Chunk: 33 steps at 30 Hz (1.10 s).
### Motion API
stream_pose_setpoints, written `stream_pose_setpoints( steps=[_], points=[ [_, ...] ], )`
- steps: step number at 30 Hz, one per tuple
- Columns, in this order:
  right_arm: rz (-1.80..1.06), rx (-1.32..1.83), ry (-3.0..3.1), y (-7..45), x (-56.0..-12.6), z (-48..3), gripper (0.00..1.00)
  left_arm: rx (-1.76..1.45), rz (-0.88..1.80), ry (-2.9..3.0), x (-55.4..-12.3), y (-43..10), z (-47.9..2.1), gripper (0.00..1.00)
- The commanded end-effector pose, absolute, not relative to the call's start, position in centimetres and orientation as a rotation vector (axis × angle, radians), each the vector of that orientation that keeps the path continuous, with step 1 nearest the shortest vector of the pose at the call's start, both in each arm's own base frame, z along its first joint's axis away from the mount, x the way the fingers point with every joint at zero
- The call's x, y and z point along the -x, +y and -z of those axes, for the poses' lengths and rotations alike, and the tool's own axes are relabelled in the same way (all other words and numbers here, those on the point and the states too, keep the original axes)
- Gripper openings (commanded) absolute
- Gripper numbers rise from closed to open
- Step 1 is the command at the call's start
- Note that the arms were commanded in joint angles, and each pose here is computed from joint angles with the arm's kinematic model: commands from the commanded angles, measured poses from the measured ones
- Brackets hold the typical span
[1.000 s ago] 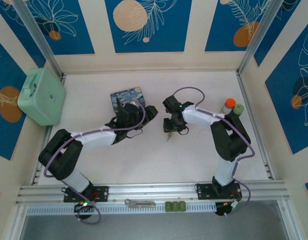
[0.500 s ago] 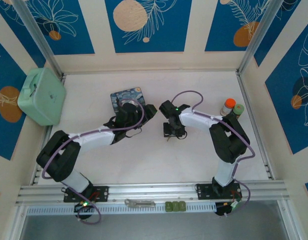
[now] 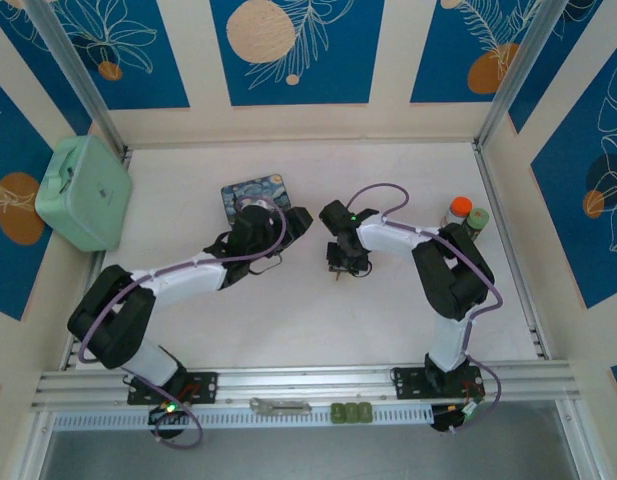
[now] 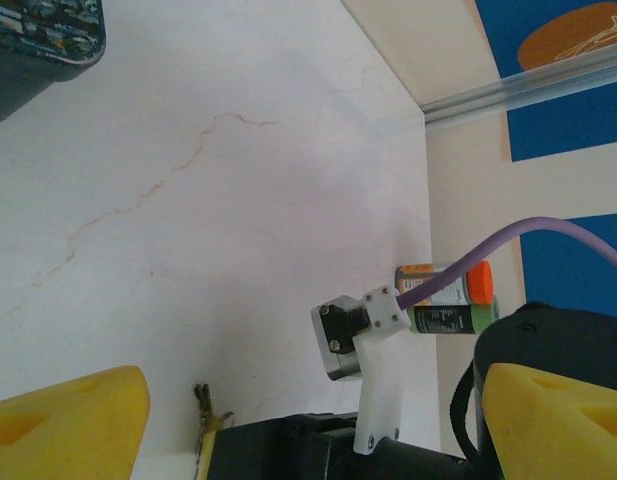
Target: Unlock a padlock with a key
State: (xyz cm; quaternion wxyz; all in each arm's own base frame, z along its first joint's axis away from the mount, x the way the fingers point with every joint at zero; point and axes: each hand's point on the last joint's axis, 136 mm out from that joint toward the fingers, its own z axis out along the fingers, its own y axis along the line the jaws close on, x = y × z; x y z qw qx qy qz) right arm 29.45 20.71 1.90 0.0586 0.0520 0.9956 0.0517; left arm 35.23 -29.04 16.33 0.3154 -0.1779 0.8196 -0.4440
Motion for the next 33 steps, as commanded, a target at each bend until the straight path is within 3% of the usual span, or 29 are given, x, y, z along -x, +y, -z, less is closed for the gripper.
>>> stream_pose_setpoints(
  steps=[1, 3, 12, 23, 27, 33],
  points=[
    [-0.185, -0.198, 3.036, 21.1, -29.4, -1.3, 0.28, 0.46, 1.131, 2.159, -35.1, -28.1, -16.1, 0.87],
    [-0.177, -0.204, 3.034, 21.0, -29.5, -1.2, 0.27, 0.459, 1.134, 2.159, -35.2, -28.1, -16.1, 0.87],
    [-0.215, -0.218, 3.02, 20.8, -29.4, -1.5, 0.0, 0.454, 1.139, 2.153, -35.1, -27.9, -16.2, 0.87],
    [-0.693, -0.306, 2.868, 21.6, -30.4, -8.0, 0.0, 0.263, 1.233, 2.12, -34.8, -30.1, -17.9, 0.86],
    [-0.951, -0.396, 2.82, 21.9, -30.4, -9.6, 0.0, 0.075, 1.371, 2.096, -33.7, -32.5, -18.8, 0.81],
    [-1.207, -0.533, 2.685, 21.5, -31.1, -12.6, 0.0, -0.046, 1.602, 2.081, -32.4, -35.5, -18.7, 0.57]
  ],
)
